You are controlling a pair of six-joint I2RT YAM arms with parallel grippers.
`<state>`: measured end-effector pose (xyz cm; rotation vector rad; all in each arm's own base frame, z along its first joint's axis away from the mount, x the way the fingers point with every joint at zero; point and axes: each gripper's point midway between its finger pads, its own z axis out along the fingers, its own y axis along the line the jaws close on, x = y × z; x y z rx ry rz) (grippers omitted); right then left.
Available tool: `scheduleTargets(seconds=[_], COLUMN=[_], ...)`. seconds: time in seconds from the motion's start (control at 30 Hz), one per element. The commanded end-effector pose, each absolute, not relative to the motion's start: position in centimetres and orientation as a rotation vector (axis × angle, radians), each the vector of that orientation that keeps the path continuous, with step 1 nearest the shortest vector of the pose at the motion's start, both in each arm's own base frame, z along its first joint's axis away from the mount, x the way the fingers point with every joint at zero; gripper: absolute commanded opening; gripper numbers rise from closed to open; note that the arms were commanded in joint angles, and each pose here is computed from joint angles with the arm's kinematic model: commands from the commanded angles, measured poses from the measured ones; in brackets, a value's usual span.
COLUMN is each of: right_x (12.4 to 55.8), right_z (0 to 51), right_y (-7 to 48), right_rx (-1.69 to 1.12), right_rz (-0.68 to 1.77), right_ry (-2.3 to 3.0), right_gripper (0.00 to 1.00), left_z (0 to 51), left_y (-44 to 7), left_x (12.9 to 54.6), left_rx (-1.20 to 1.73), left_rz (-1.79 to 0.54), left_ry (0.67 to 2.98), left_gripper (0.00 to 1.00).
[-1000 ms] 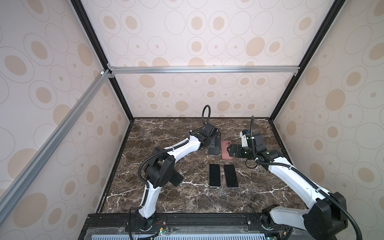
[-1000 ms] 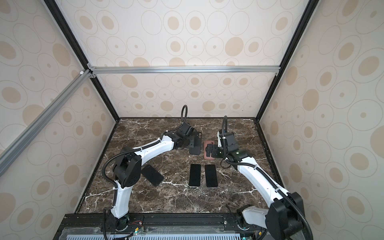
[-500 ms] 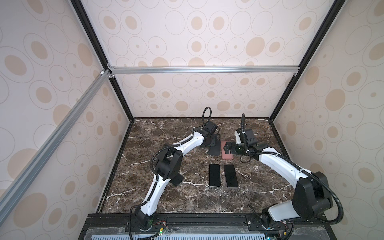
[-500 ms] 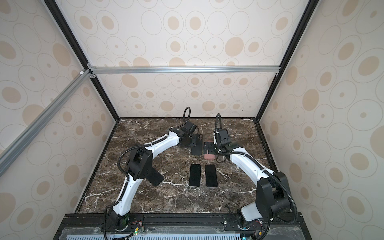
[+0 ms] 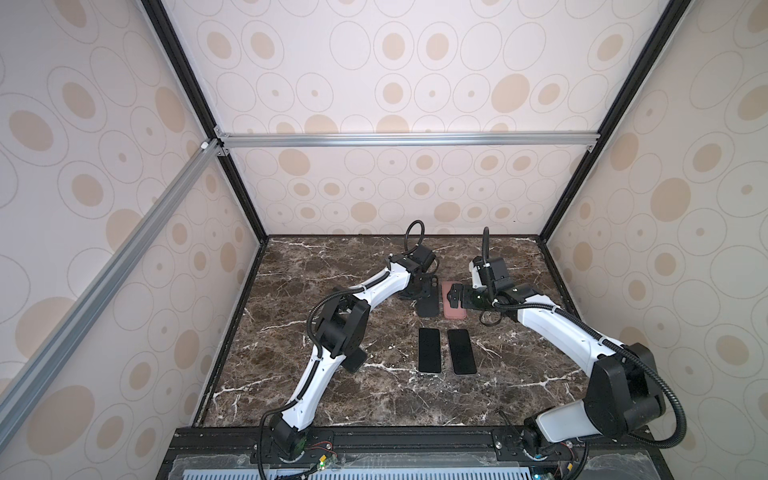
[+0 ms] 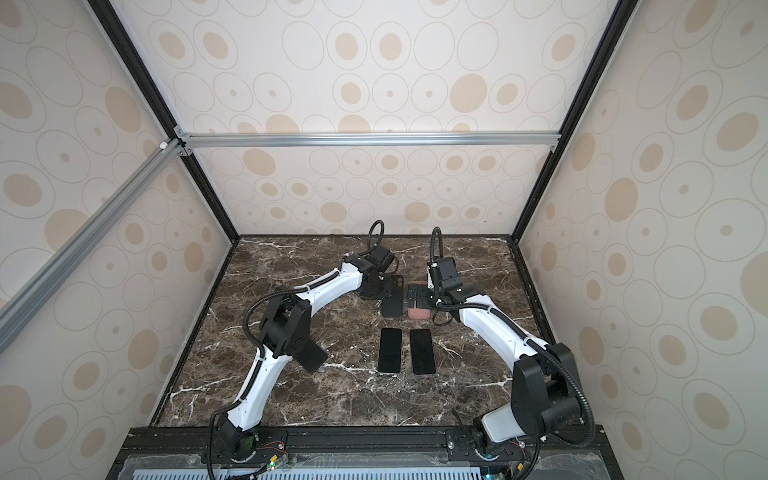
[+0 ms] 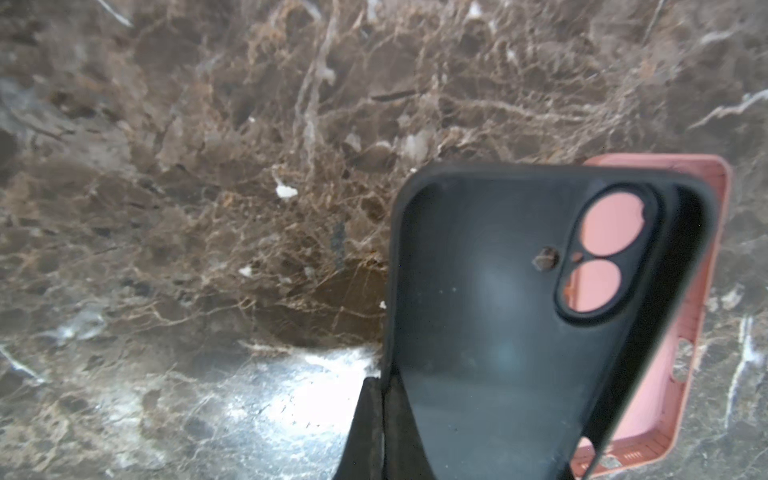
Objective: Take the phone out of the phone case
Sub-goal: 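Lower the black case onto the table and open both grippers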
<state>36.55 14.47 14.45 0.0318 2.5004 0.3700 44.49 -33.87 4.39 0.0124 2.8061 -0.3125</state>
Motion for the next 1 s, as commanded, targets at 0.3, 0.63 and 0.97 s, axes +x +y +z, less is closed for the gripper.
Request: scheduleTargets(seconds=[0.3,0.63,0.97], right_x=[35.6,32.9,28.3], right_z=[15.7,16.7,15.7], right_y=[14.2,17.0,29.1], right_rx=[0.034,-0.04,-0.432], right_rz=[0.379,0.557,0.604], right_ry=[2.481,2.454,2.336], right_gripper=[1.0,0.98,1.0], left_z=[6.0,18.0,23.1], left_y=[-33.8,-30.4,-18.9], left_x=[45.5,43.5,34.0], left_rx=[-0.037,-0.036,-0.206], left_rz=[-0.353,-0.456,-0.456], left_ry=[2.769,2.458,2.186], left_gripper=[0.27,0.48,0.99])
